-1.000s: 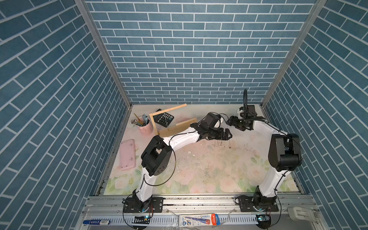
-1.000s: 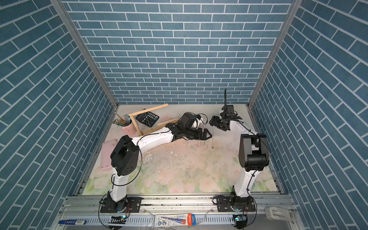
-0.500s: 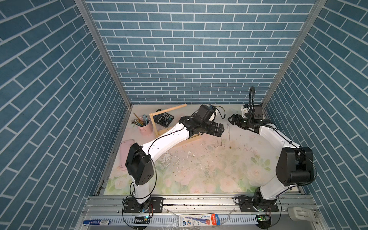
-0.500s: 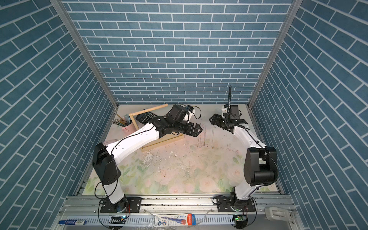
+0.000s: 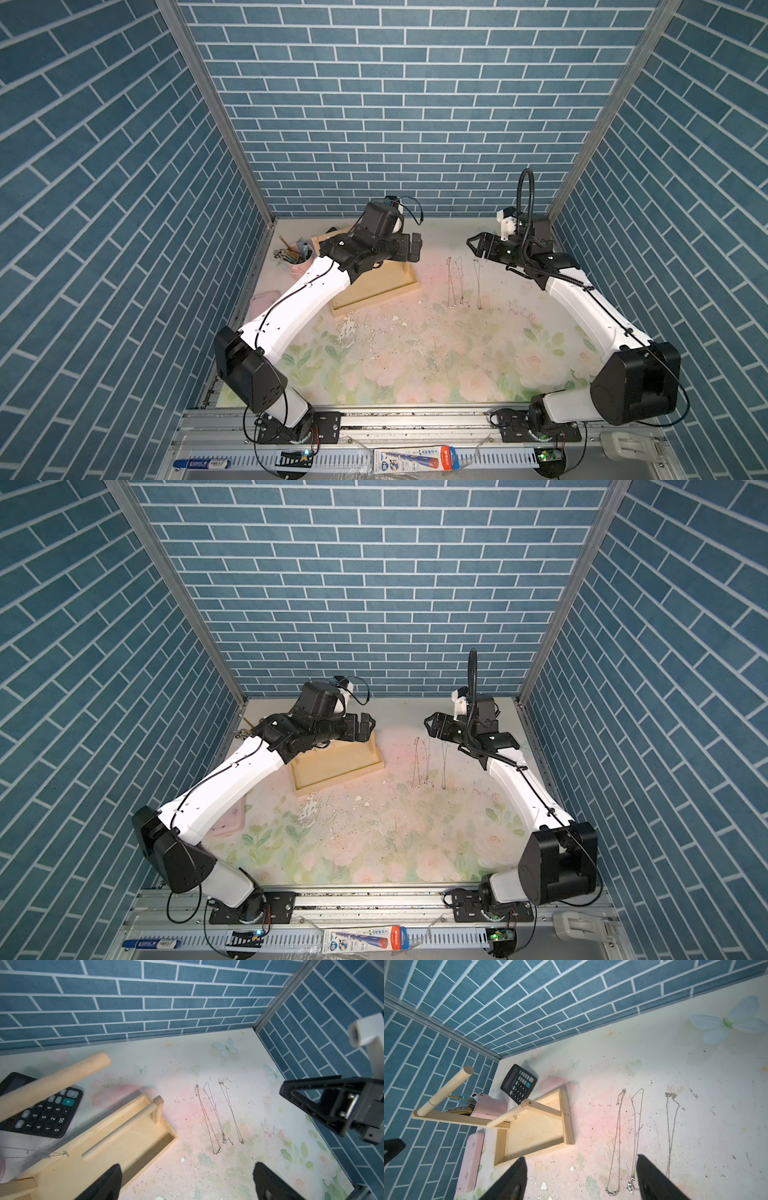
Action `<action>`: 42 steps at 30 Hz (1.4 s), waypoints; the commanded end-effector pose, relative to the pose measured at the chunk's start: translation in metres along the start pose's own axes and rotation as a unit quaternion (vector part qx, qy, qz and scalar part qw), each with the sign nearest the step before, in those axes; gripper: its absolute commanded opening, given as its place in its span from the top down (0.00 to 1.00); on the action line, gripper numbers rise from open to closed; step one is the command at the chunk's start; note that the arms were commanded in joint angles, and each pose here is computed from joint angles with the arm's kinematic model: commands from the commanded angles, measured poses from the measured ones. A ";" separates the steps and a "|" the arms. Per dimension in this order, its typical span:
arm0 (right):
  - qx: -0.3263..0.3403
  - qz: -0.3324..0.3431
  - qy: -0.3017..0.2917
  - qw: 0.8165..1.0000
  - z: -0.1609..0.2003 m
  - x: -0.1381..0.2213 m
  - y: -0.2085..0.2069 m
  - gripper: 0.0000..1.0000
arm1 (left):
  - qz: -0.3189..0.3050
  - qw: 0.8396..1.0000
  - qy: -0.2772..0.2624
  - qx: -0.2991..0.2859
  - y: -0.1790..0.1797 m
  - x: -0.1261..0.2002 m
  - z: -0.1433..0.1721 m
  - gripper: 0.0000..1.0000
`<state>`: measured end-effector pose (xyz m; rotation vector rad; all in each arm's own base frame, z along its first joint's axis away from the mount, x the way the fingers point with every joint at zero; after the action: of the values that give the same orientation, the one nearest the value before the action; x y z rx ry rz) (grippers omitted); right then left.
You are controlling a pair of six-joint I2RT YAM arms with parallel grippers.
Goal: Take the necklace off the jewelry display stand
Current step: Take off the necklace from the stand.
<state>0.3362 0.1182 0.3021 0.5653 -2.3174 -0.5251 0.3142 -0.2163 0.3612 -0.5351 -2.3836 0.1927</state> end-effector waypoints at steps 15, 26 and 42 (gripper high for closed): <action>0.076 -0.010 -0.014 0.997 0.003 0.000 0.045 0.17 | -0.095 0.993 0.007 0.068 0.081 0.009 0.013 0.01; 0.103 -0.009 -0.011 0.995 0.001 -0.016 0.067 0.17 | -0.059 0.984 0.000 0.171 0.132 0.013 0.027 0.01; 0.146 -0.030 0.011 0.989 0.013 -0.054 0.124 0.17 | 0.033 0.970 0.002 0.242 0.160 0.023 0.047 0.01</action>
<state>0.3319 0.2419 0.3251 0.7581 -2.3573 -0.2535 0.3204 -0.0642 0.2884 -0.2720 -2.2147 0.6635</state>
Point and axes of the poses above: each gripper's point midway between its finger pads, its own x axis back along the fingers, its own y axis along the line the jaws close on, z = x × y, the point moved 9 cm from there along x, back along the fingers
